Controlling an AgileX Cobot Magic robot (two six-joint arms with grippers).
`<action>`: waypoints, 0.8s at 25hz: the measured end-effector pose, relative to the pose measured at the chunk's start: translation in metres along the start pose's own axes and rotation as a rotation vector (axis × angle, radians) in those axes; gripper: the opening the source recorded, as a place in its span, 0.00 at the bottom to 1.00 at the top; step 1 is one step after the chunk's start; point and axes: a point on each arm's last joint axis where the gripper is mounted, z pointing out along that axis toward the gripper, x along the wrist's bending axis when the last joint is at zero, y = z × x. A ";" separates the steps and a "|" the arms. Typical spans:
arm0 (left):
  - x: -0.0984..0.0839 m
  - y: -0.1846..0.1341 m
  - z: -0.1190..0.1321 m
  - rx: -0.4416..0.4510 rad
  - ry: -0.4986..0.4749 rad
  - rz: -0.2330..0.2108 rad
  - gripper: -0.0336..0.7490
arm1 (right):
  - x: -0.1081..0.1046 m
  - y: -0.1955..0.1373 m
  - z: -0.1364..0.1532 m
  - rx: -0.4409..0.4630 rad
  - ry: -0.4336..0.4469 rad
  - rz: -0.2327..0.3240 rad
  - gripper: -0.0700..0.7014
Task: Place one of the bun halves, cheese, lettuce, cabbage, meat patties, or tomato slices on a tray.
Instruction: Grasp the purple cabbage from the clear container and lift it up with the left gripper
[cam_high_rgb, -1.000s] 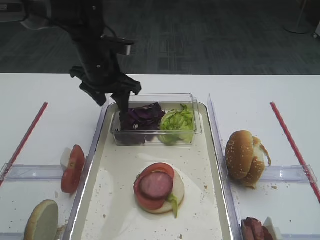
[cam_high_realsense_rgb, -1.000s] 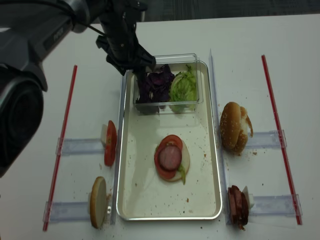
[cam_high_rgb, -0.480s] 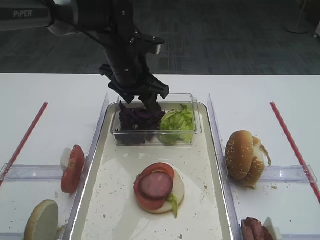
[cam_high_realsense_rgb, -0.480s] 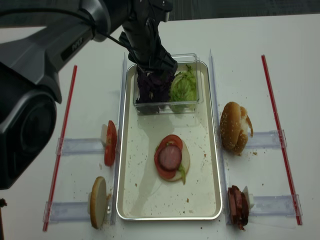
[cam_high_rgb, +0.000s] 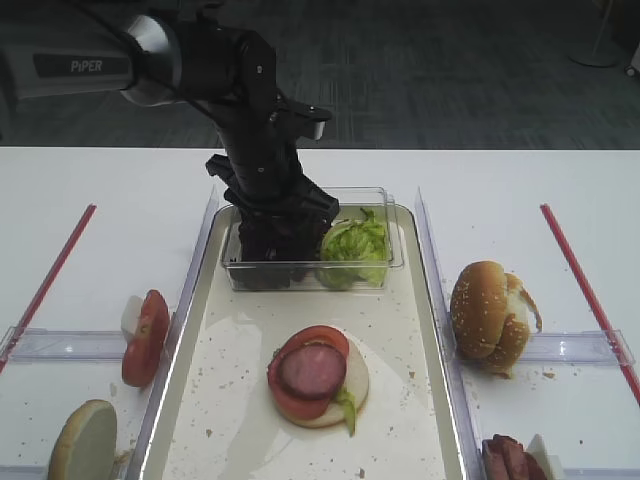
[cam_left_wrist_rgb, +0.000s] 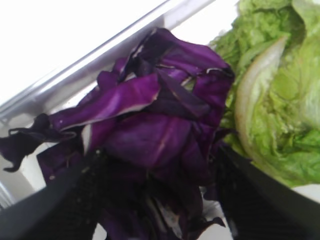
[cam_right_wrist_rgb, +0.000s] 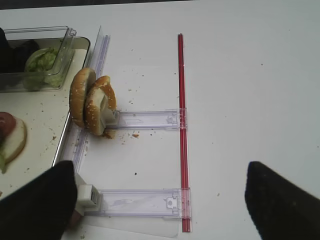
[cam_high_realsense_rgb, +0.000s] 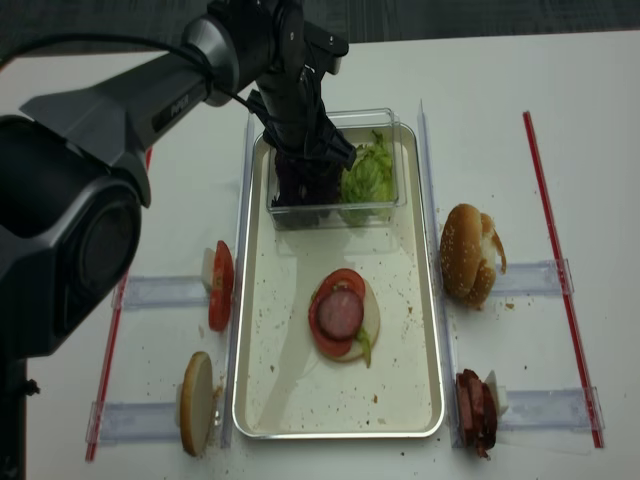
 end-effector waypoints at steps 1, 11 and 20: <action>0.000 0.000 0.001 -0.002 0.000 0.000 0.59 | 0.000 0.000 0.000 0.000 0.000 0.000 0.99; 0.001 -0.001 0.014 0.015 0.005 0.004 0.56 | 0.000 0.000 0.000 0.000 0.000 0.007 0.99; 0.003 -0.001 0.014 0.016 0.026 0.016 0.29 | 0.000 0.000 0.000 0.000 0.000 0.000 0.99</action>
